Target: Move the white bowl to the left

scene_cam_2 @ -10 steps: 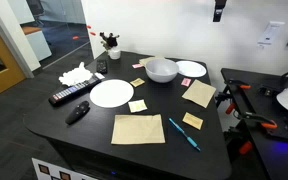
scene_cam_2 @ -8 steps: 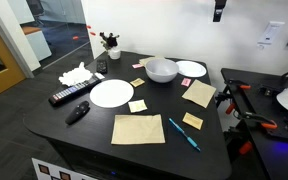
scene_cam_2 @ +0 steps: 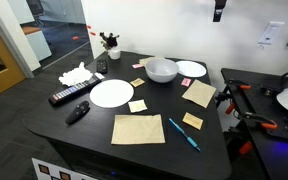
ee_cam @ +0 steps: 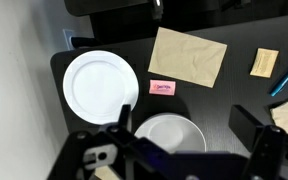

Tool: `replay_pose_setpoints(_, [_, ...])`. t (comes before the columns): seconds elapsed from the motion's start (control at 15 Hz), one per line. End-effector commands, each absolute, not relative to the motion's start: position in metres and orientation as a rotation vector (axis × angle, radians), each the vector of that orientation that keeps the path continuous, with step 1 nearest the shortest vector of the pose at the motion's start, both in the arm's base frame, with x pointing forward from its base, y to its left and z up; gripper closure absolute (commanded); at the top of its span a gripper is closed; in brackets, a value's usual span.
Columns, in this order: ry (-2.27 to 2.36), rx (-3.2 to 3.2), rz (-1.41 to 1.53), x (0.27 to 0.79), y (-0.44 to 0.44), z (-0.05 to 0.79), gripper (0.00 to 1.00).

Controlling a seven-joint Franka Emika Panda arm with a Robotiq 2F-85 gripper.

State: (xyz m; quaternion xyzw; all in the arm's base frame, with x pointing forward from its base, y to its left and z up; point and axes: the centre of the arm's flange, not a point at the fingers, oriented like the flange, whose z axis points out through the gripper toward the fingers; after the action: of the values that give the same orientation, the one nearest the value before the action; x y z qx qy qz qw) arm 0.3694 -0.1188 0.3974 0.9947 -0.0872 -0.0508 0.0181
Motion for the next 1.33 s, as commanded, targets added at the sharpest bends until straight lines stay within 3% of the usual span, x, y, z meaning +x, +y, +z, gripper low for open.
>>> replay_pose_setpoints(0.0, [-0.259, 3.069, -0.097, 0.381, -0.115, 0.391, 0.00])
replay_pose_setpoints(1.27, [0.019, 2.981, 0.215, 0.449, -0.005, 0.287, 0.00])
